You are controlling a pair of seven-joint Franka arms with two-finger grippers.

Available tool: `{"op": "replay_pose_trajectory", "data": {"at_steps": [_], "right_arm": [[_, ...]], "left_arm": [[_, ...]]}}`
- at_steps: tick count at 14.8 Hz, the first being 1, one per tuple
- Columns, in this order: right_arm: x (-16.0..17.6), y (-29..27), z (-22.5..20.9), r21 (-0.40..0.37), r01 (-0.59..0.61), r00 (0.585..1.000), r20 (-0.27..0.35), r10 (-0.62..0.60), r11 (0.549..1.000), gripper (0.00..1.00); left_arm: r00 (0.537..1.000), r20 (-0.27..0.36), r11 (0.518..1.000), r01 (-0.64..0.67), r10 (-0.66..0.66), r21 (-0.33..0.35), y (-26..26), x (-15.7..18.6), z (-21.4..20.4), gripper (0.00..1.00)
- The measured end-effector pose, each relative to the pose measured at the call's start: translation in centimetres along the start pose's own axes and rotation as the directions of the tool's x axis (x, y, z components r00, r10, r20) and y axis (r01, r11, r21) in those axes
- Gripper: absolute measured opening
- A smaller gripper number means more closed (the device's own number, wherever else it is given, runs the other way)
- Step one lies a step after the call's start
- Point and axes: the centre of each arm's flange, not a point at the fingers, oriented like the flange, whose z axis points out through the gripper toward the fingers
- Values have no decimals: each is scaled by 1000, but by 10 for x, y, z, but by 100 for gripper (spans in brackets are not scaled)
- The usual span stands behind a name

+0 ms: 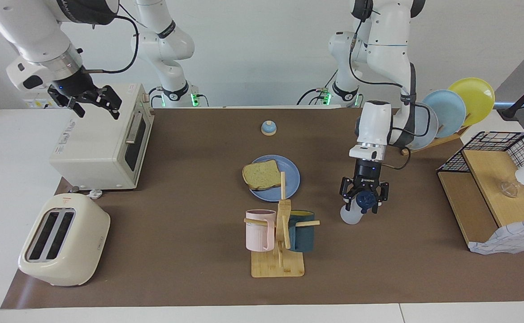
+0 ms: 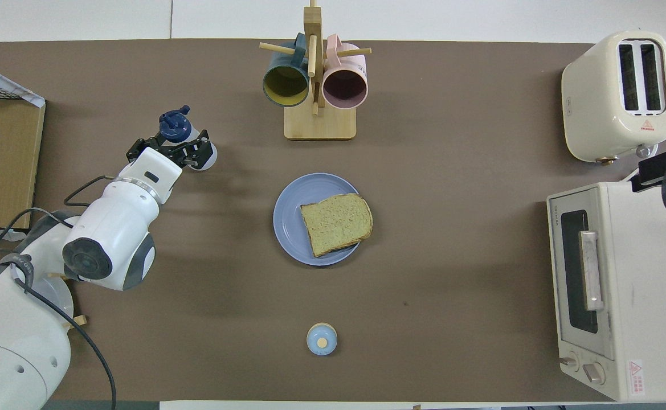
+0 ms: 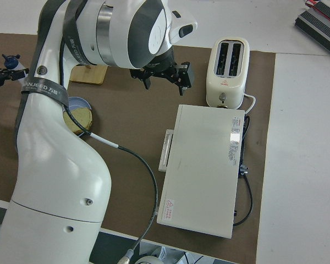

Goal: Put bread on plate and add seasoning
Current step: 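Open the left gripper and draw it back from the bottle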

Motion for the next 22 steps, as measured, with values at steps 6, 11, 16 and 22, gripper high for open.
{"op": "replay_pose_trajectory", "data": {"at_steps": [6,11,16,22], "right_arm": [[0,0,0,0,0,1000,0,0,1000,100],[0,0,0,0,0,1000,0,0,1000,100],[0,0,0,0,0,1000,0,0,1000,100],[0,0,0,0,0,1000,0,0,1000,100]], "left_arm": [[1000,18,1000,8,-8,4,-5,-11,-7,100],[999,34,1000,12,-12,0,-4,-22,-17,100],[999,44,1000,15,-15,-9,-1,-30,-28,100],[998,52,1000,26,-25,-18,-1,-41,-52,100]]}}
